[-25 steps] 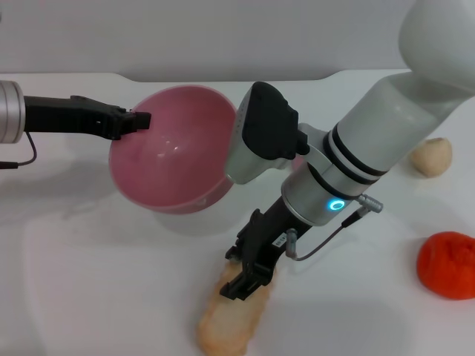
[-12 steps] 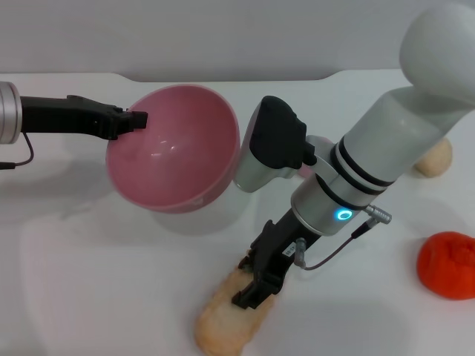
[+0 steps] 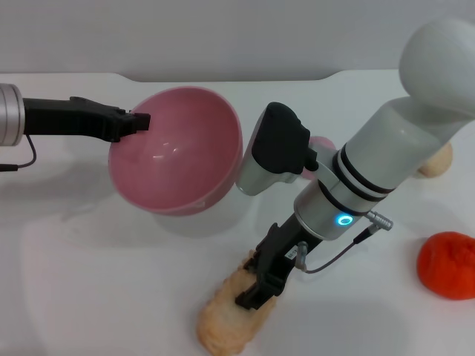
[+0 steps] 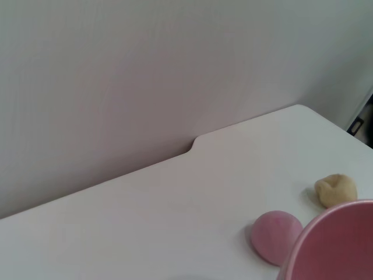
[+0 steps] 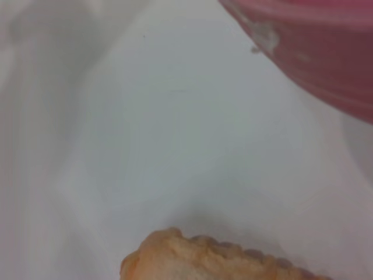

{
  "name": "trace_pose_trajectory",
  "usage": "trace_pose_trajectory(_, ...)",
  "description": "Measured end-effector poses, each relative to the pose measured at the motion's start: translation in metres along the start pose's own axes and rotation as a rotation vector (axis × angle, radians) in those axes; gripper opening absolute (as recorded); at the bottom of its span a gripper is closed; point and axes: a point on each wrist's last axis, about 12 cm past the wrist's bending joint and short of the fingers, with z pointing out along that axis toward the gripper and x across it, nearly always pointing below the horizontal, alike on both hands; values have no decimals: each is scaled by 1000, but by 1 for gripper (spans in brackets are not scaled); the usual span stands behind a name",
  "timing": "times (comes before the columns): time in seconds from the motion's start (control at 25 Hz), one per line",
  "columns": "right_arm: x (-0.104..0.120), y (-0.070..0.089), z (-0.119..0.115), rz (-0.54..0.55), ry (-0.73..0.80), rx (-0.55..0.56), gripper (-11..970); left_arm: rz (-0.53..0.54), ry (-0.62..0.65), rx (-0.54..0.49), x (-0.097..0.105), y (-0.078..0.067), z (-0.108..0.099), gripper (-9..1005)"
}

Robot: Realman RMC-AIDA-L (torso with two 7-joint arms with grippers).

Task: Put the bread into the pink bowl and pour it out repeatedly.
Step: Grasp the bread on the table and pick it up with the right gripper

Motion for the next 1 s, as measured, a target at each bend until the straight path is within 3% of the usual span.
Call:
trace_pose_trajectory(0.36, 1, 3, 3, -5, 25, 5, 616, -3, 0, -1, 1, 0, -1, 49)
trace_pose_trajectory(0.56, 2, 5, 5, -28, 38, 6, 488, -2, 0, 0, 1, 0, -1, 49)
trace_pose_trajectory(1.0, 3, 5, 7, -41, 51, 13, 371, -1, -2, -1, 0, 0, 0, 48)
